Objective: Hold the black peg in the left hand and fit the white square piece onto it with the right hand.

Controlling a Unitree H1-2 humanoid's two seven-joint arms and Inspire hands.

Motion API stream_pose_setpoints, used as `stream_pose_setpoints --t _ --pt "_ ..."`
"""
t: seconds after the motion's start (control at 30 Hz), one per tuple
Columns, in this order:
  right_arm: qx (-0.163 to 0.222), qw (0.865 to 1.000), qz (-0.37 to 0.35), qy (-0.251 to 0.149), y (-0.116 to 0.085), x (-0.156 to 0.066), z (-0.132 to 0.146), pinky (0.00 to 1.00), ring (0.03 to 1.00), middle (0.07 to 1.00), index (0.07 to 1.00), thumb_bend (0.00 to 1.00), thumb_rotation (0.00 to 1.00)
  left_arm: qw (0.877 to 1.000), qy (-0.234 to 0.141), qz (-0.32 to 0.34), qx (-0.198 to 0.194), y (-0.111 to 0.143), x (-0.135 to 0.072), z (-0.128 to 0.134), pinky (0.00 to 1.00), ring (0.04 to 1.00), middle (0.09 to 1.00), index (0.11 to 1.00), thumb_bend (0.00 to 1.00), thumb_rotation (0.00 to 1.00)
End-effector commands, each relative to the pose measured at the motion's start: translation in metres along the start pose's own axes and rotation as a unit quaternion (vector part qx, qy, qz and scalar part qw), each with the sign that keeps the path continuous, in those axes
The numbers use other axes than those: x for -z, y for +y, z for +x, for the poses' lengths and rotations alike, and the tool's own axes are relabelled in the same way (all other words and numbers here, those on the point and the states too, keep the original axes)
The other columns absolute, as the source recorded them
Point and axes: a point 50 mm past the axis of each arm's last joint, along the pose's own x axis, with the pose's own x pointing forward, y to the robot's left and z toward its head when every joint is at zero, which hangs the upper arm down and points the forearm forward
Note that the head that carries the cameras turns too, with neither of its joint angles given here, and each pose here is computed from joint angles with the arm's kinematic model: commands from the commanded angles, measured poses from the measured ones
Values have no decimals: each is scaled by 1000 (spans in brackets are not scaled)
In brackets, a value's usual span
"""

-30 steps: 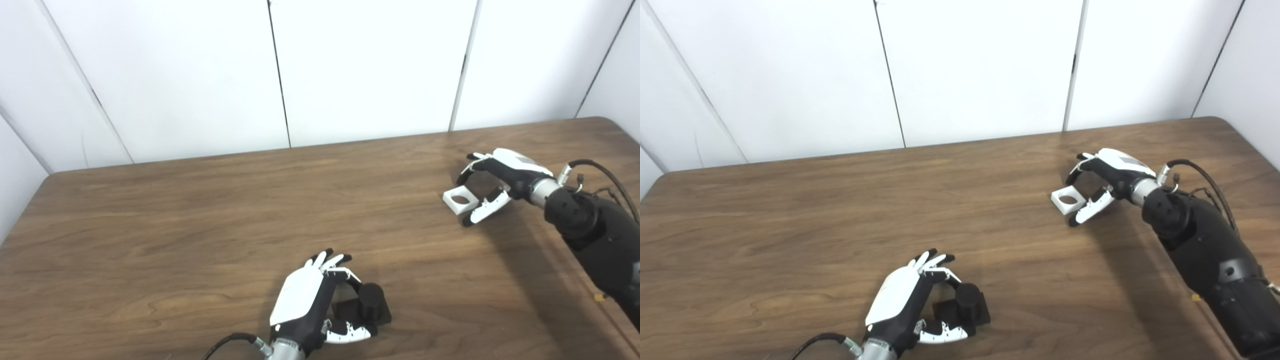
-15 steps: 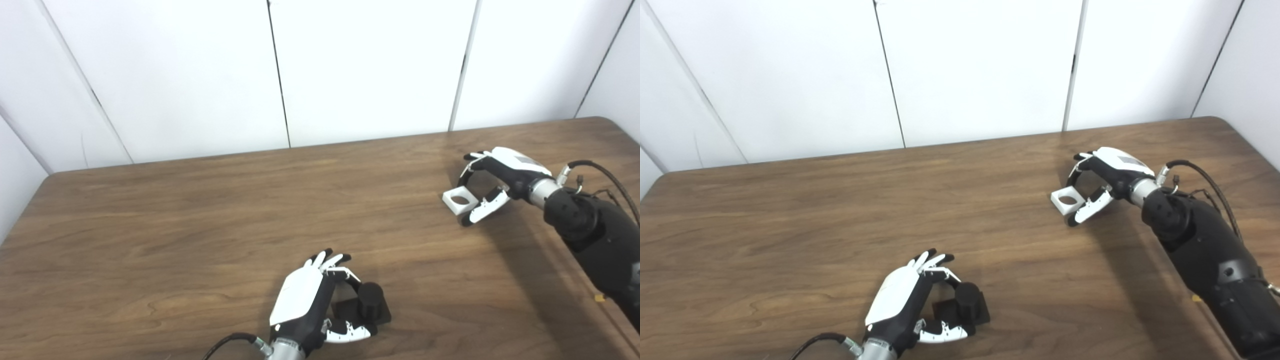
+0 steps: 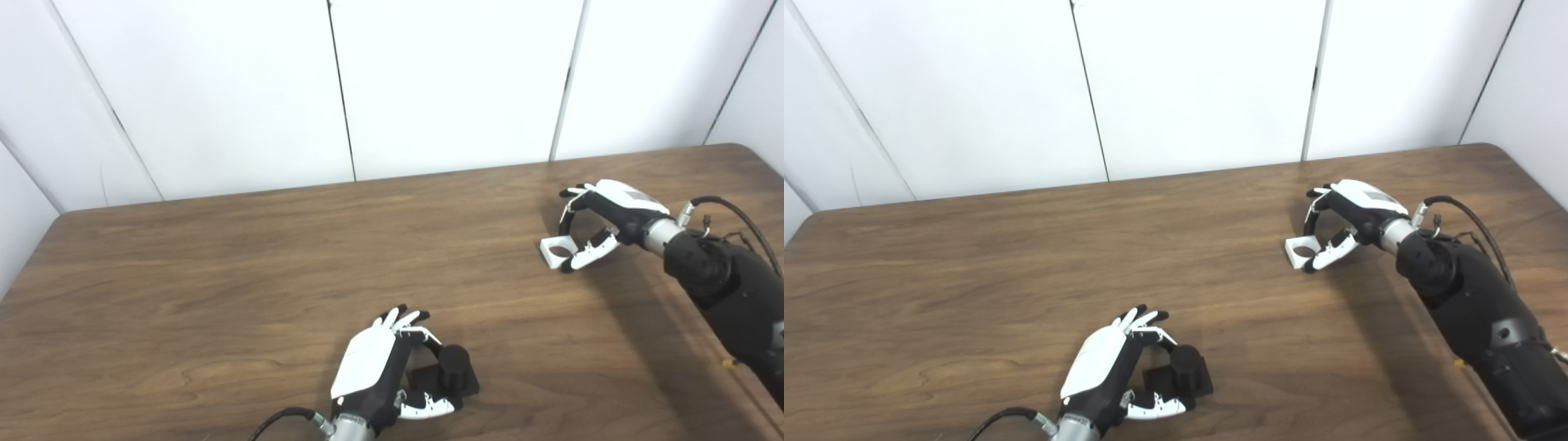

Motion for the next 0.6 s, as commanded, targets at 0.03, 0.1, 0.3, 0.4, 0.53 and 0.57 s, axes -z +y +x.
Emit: stream_pose_setpoints --t 0.03,0.1,0.3,0.4,0.53,0.57 --pt "15 1000 -12 -3 -11 -6 3 987 1000 930 493 521 154 1000 1 14 -12 3 0 4 1000 995 906 490 516 78" --pt "15 1000 -12 -3 -11 -7 3 988 1000 931 493 522 155 1000 1 13 -12 3 1 4 1000 994 907 490 516 78" --pt "18 1000 -18 -7 -12 -9 0 995 1000 934 494 523 158 1000 1 15 -13 4 0 4 1000 994 906 490 516 80" --pt "25 999 -22 -16 -14 -11 -4 985 1000 931 494 523 158 1000 2 12 -13 5 0 3 1000 997 907 490 516 79" --pt "39 999 -14 -25 -19 -16 -14 989 1000 933 493 523 159 1000 5 11 -13 6 2 2 1000 998 906 490 517 75" --pt "43 999 -10 -28 -21 -19 -17 993 1000 935 493 523 159 1000 8 12 -12 7 3 2 1000 998 906 490 517 74"
